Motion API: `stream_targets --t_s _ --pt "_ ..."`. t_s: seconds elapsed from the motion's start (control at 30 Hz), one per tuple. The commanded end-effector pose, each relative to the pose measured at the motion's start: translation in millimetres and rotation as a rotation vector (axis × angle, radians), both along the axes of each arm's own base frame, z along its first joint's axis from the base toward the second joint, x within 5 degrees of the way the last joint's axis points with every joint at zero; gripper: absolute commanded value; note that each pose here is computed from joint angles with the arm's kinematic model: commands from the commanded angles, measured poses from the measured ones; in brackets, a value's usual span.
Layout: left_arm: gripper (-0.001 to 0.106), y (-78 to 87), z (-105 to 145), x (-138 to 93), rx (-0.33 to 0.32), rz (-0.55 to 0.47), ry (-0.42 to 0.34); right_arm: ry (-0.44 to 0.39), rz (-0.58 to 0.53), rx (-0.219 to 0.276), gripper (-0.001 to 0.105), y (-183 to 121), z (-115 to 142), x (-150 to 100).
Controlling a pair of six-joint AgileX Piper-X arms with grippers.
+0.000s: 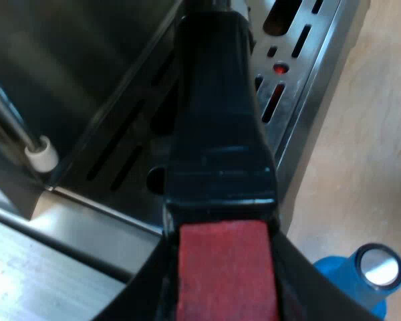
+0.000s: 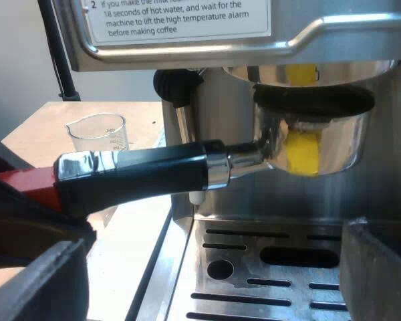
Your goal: Put the handle in the coffee machine
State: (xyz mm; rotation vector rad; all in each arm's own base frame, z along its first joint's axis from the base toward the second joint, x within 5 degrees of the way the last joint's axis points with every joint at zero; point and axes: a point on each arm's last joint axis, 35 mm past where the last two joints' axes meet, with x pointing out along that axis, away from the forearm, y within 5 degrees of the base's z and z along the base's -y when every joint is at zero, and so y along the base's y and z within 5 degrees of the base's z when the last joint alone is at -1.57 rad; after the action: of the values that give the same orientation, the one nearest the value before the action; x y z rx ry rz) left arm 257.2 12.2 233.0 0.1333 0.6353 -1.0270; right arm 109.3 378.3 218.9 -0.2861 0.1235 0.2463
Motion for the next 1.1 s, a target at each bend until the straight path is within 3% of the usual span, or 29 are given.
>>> stream_targets --t_s 0.03,0.53,0.87,1.1 --pt "0.000 -2.0 11.2 3.0 -0.070 -0.031 -0.050 -0.009 -0.006 -0.002 0.077 0.5 3.4 1.6" --pt "0.000 -1.9 17.7 4.1 -0.071 -0.034 -0.047 -0.009 -0.006 -0.002 0.077 0.5 3.4 1.6" --pt "0.000 6.8 20.3 6.6 -0.083 -0.012 -0.087 -0.009 -0.006 -0.002 0.077 0.5 3.4 1.6" --pt "0.000 5.8 22.0 6.6 -0.129 -0.035 -0.101 -0.009 -0.006 -0.002 0.077 0.5 3.4 1.6"
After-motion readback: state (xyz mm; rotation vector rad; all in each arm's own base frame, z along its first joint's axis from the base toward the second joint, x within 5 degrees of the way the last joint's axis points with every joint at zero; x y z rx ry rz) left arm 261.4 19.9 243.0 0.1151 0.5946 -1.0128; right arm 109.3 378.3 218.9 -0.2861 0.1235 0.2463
